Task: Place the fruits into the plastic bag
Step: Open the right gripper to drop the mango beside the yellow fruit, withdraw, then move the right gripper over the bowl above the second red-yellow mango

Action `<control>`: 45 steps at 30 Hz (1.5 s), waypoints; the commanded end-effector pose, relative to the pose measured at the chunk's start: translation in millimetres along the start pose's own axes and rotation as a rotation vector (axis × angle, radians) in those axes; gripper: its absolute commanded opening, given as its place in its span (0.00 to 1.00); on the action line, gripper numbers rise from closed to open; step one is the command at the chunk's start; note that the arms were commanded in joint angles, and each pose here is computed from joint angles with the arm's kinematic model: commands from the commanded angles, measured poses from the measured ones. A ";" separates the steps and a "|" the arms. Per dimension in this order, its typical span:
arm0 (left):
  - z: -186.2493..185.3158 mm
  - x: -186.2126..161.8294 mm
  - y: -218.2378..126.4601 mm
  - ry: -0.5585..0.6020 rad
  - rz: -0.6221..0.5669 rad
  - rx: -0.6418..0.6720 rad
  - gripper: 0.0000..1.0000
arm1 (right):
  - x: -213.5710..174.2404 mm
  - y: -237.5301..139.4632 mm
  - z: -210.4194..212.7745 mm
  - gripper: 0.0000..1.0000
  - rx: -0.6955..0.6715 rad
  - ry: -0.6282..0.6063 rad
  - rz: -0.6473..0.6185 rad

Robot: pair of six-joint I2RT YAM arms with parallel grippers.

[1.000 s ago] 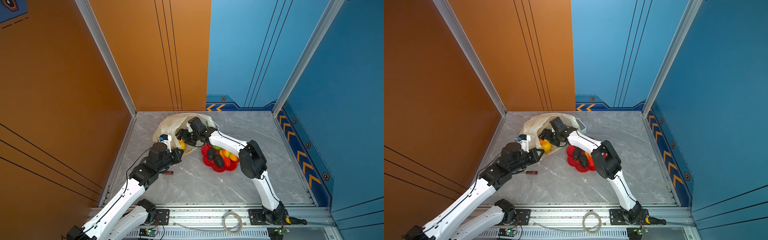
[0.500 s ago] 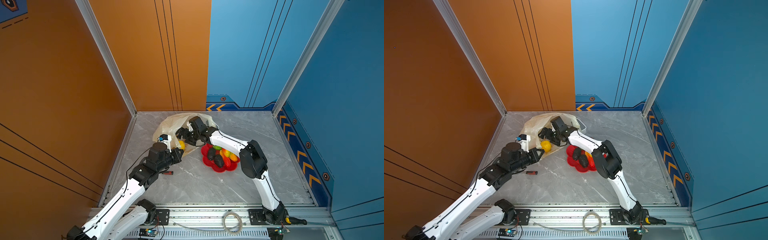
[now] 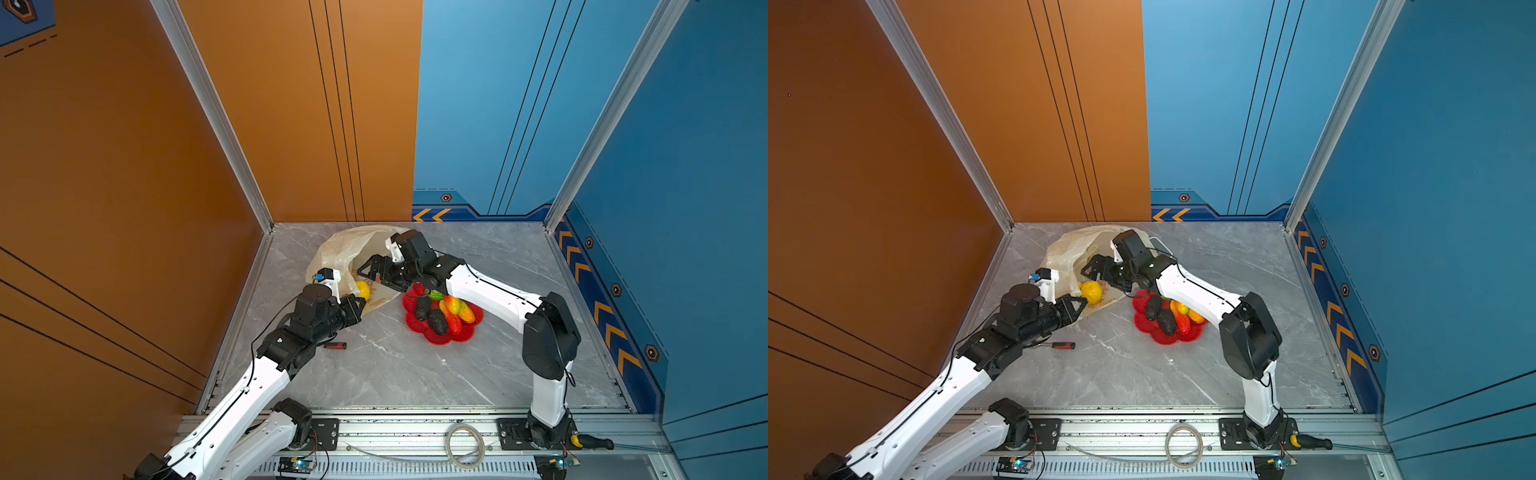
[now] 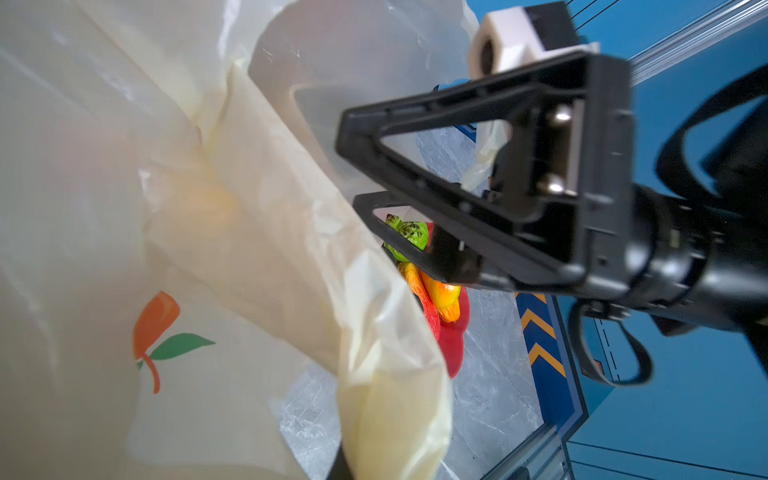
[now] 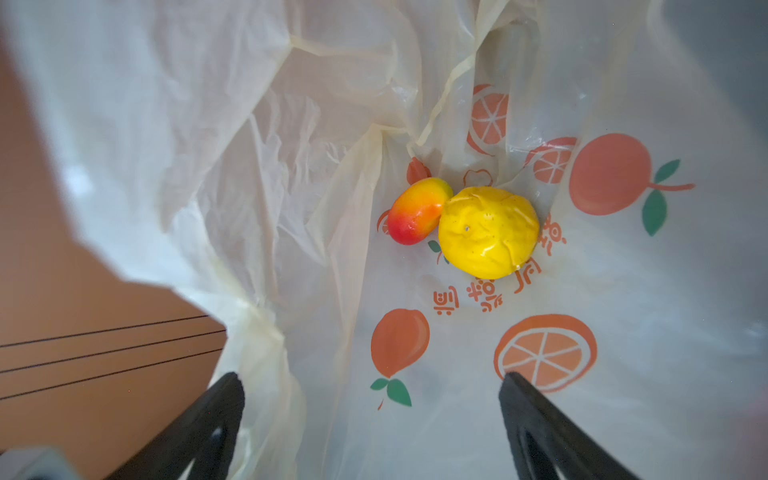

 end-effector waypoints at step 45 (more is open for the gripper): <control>-4.4 6.0 -4.9 -0.029 -0.015 -0.033 0.00 | -67.8 -174.0 -191.1 0.98 -0.666 -0.081 0.191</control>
Point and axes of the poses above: each gripper's point midway between its finger pads, its own y axis out along the fingers, its own z axis along the line the jaws close on, x = y × z, the point moved 1 cm from there along -y, back along the fingers, and after that the axes turned 13 degrees about -y, right-handed, at the moved point
